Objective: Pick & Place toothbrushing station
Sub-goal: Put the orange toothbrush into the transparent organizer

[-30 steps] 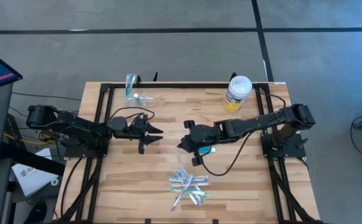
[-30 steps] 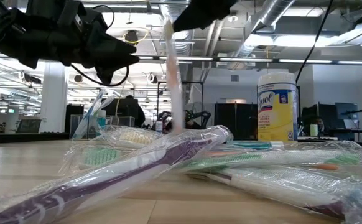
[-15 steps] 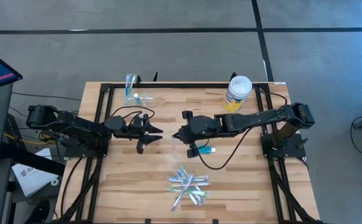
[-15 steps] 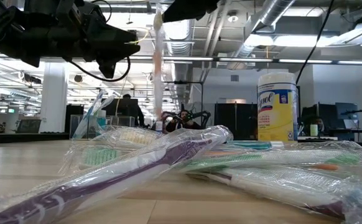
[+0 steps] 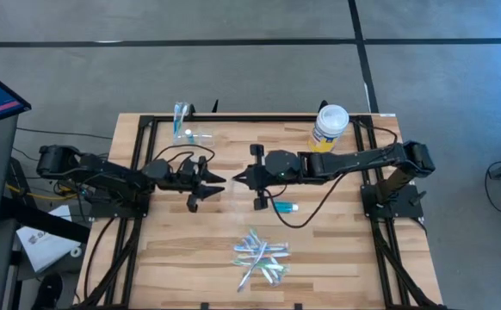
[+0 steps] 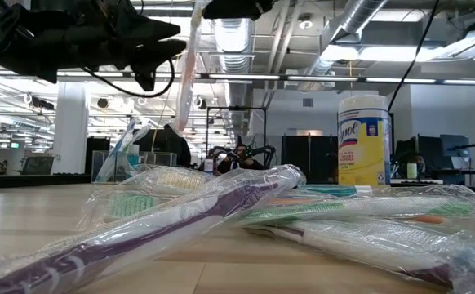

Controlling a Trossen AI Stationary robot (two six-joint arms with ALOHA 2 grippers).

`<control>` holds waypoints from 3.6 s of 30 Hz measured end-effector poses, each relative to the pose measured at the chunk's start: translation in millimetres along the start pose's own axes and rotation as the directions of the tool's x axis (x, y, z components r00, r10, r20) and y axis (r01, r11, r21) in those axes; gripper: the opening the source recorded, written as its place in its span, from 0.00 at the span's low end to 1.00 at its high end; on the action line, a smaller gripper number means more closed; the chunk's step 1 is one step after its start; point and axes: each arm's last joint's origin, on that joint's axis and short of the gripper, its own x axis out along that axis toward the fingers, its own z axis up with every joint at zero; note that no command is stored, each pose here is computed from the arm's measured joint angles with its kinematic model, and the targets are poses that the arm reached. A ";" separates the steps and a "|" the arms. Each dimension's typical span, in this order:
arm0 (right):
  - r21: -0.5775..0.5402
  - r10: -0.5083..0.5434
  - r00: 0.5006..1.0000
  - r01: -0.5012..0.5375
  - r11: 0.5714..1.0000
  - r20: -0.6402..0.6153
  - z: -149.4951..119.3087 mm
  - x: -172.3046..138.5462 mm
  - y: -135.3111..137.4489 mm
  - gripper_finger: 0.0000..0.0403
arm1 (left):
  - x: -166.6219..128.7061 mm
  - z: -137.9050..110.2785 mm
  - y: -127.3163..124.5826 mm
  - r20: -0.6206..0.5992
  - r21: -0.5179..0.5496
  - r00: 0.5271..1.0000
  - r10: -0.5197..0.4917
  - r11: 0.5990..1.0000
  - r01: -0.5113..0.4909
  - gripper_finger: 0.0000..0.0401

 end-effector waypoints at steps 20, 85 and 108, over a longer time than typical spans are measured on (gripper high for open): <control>0.012 -0.025 1.000 0.025 1.000 -0.005 -3.2 1.6 -11.0 0.00 | 25.8 -5.7 3.0 -0.053 0.017 0.998 -0.028 0.999 0.029 0.32; 0.175 0.139 0.988 -0.125 0.977 -0.070 -36.3 -2.2 2.5 0.15 | -41.0 20.7 11.6 -0.048 0.113 0.913 0.404 0.911 -0.397 0.01; 0.305 0.129 0.985 -0.160 0.939 0.118 -93.2 -45.6 20.2 0.15 | -67.6 36.8 22.0 0.045 0.175 0.761 0.647 0.745 -0.644 0.01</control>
